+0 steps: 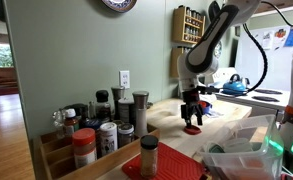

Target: Stack up the transparent bowl and put a lid on them

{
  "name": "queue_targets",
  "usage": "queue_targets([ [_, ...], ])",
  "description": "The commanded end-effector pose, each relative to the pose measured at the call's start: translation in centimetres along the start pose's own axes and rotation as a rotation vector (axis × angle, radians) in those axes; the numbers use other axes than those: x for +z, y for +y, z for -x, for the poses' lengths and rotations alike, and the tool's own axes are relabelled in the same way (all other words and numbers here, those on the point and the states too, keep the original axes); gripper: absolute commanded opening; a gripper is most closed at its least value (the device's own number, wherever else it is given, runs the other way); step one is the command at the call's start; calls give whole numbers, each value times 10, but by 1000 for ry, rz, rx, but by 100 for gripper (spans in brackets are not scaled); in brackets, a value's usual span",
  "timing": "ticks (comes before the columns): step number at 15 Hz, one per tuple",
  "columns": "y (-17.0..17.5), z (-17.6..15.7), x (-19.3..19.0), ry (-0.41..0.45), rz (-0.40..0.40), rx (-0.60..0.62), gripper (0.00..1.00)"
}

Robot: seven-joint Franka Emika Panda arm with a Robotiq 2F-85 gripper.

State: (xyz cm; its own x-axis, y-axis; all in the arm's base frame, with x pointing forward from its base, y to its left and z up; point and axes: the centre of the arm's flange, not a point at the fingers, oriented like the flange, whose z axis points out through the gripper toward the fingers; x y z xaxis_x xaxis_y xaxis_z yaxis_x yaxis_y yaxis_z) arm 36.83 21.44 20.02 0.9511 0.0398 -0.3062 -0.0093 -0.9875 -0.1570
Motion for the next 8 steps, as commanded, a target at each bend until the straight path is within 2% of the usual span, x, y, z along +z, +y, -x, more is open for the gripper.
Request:
queue_targets([
  [1,-1,-5,14,2,11,19,100],
  [8,0,-12,18,37,28,21,100],
])
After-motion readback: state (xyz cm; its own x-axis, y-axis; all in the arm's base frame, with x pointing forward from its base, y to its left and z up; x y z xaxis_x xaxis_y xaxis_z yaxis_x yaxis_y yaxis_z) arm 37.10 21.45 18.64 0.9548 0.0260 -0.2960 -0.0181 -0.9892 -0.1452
